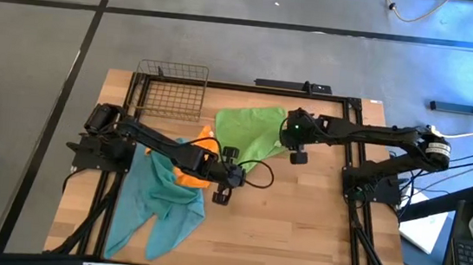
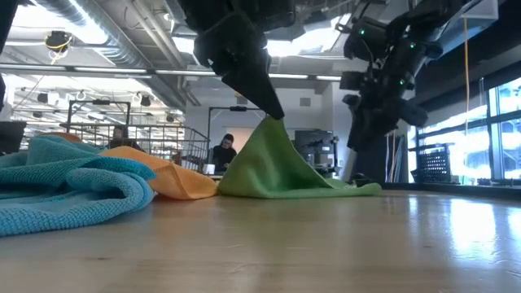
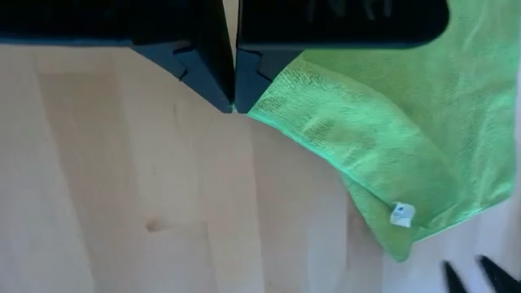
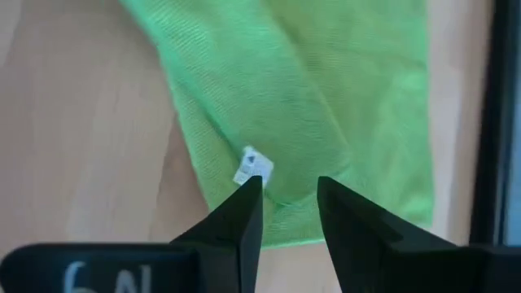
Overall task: Fold microfiber towels
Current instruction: Fold the green microfiber cloth
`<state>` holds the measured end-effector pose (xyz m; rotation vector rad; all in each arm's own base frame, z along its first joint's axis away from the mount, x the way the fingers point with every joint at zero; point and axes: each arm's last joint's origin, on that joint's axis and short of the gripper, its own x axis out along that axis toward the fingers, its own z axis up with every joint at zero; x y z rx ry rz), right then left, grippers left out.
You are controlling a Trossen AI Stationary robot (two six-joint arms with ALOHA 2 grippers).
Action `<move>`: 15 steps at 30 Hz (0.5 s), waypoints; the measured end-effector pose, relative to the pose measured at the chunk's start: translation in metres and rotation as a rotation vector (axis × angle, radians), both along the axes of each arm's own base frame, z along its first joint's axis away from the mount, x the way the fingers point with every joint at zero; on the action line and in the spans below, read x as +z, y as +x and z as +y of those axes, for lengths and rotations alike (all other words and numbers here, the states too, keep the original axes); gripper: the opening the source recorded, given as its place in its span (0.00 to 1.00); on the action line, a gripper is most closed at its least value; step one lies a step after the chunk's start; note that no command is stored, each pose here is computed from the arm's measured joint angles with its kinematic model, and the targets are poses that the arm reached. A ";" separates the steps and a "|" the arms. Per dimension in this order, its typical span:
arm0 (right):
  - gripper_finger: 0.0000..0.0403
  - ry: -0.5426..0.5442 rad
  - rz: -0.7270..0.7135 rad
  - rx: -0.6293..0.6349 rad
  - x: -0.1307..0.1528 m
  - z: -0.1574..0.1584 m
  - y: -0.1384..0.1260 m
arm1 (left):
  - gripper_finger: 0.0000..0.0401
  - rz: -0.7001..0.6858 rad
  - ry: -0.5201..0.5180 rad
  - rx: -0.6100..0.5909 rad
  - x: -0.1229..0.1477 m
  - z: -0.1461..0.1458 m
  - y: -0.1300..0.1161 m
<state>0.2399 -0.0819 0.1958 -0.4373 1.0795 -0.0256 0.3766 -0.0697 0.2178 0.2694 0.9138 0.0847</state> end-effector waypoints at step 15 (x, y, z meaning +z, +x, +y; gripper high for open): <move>0.30 0.286 -0.315 0.215 -0.004 0.032 0.044 | 0.00 -0.125 0.037 0.226 0.030 0.028 -0.008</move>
